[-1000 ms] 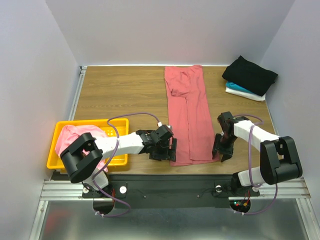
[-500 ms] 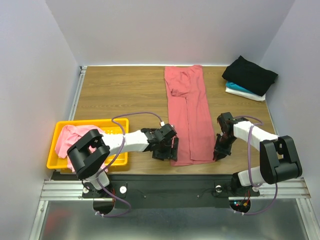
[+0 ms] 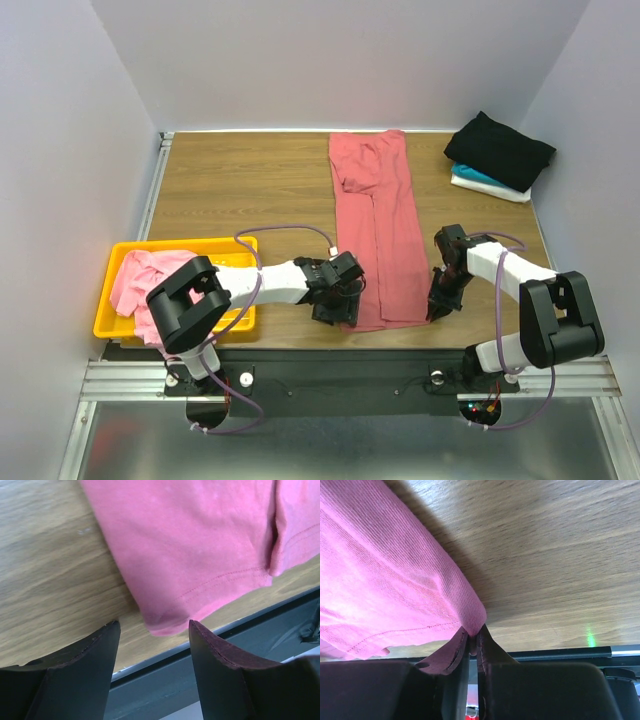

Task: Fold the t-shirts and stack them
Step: Fold the tshirt

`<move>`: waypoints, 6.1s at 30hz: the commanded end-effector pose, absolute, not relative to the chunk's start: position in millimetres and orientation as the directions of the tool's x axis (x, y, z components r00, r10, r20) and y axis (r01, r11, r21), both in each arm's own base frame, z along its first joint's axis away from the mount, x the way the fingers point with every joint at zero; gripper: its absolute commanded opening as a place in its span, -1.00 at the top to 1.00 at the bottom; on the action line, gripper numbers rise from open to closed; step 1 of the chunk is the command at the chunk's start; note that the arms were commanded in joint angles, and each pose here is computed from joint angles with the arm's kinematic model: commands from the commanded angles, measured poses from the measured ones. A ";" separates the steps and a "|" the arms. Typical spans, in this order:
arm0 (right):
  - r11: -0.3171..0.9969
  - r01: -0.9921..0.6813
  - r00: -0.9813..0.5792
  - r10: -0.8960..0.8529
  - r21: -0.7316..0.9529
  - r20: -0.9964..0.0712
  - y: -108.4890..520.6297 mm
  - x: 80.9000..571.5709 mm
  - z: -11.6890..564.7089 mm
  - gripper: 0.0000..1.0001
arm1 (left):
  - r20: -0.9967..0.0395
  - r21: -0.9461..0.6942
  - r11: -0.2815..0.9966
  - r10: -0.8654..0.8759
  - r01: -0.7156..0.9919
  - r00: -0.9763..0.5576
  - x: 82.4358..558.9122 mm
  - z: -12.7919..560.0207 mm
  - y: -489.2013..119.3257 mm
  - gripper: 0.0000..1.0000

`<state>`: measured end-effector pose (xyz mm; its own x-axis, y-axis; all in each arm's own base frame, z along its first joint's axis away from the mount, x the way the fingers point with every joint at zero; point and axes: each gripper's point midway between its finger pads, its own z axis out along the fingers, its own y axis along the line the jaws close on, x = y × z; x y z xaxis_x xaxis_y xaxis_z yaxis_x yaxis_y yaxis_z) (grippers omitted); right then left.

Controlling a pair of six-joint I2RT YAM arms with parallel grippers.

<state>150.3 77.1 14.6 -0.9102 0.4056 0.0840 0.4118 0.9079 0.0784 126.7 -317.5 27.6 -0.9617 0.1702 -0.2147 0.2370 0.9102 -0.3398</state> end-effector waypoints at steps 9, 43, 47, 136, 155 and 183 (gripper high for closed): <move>0.907 0.410 -0.912 0.410 0.098 0.024 75.9 160.8 12.3 0.84 | -0.133 -0.297 0.923 0.215 0.246 -0.968 105.1 2.9 -311.6 0.04; 0.919 0.319 -0.931 0.350 0.233 -0.106 99.6 244.5 81.2 0.99 | -0.271 -0.360 0.895 0.169 0.263 -0.948 192.9 72.3 -326.4 1.00; 0.920 0.309 -0.931 0.345 0.240 -0.123 103.8 264.3 83.0 0.99 | -0.294 -0.404 0.879 0.138 0.254 -0.946 215.7 85.4 -332.1 1.00; 0.923 0.232 -0.834 0.351 0.307 -0.425 93.3 471.2 125.7 -0.59 | -0.555 -0.365 0.884 0.044 0.291 -0.830 421.4 120.9 -326.2 -0.78; 0.919 0.330 -0.868 0.385 0.216 -0.313 66.4 407.9 60.3 -0.61 | -0.478 -0.306 0.916 0.087 0.259 -0.874 368.0 82.9 -321.9 -0.79; 0.901 0.383 -0.885 0.421 0.203 -0.201 60.7 373.5 15.6 0.47 | -0.396 -0.274 0.928 0.133 0.255 -0.909 346.3 55.2 -325.9 -0.68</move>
